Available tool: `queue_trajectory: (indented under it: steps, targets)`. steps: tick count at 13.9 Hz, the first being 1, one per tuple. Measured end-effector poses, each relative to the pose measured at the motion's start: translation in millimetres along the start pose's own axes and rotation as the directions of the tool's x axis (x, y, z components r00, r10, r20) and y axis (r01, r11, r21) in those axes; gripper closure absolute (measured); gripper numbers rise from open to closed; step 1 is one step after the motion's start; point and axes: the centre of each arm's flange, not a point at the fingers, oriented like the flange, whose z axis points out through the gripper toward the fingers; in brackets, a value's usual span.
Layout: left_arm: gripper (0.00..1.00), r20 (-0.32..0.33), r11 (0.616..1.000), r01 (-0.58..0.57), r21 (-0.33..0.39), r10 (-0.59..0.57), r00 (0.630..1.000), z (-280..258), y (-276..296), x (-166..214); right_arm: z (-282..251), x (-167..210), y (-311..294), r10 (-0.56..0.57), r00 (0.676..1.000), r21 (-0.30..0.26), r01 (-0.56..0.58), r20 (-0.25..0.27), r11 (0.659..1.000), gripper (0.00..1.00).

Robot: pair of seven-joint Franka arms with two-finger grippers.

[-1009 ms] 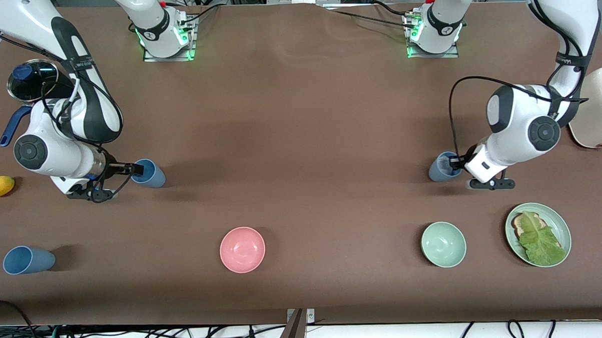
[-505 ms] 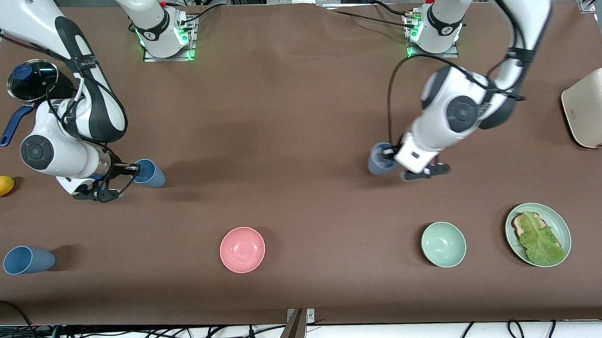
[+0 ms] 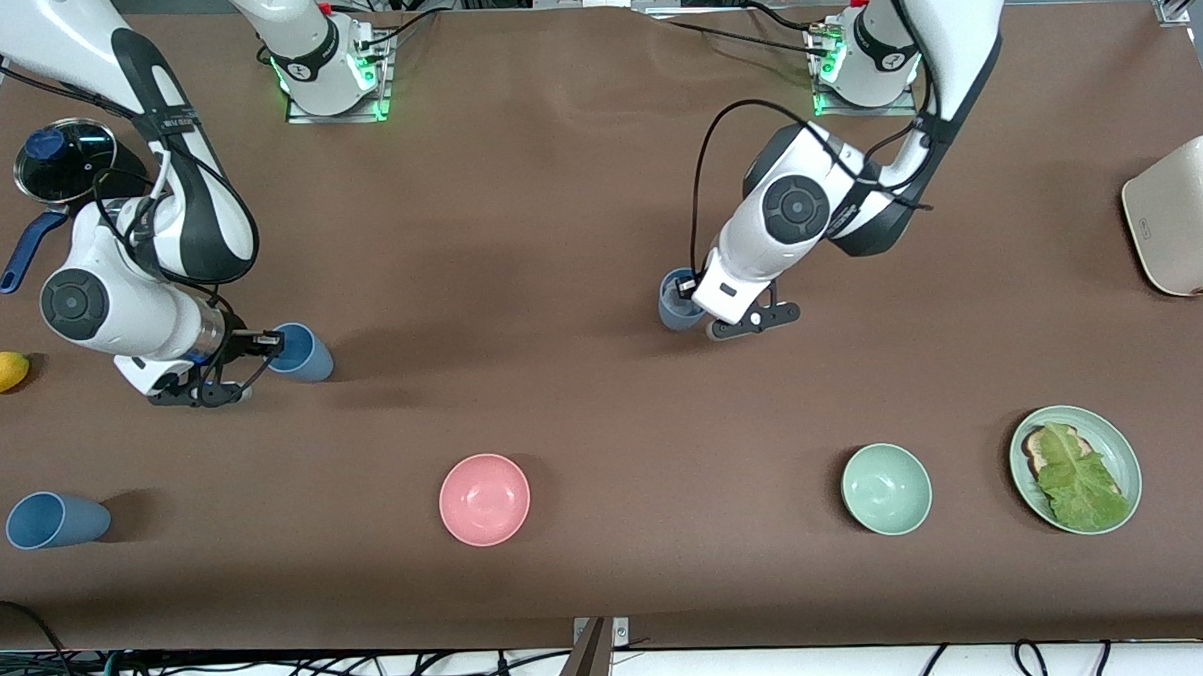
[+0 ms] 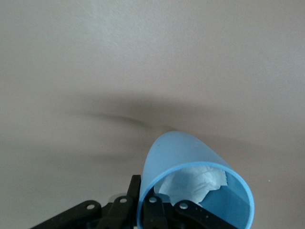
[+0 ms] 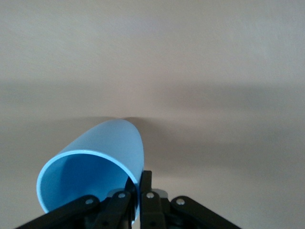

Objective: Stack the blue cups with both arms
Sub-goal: 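Carry the tissue cup to mid-table while the right gripper lifts its cup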

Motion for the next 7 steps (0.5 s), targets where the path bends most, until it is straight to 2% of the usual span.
queue_trajectory:
  steps: [2, 7]
  targets:
    - [0.95, 0.002, 1.0, -0.01, 0.003, 0.01, 1.0, 15, 1, 2, -33, 11, -25, -0.007, 1.0, 0.006, 0.007, -0.003, 1.0, 0.96]
    - [0.95, -0.011, 1.0, -0.018, -0.013, 0.018, 1.0, 17, 17, 0, -80, 18, -124, 0.102, 0.995, -0.008, -0.102, 0.003, 0.995, 0.96]
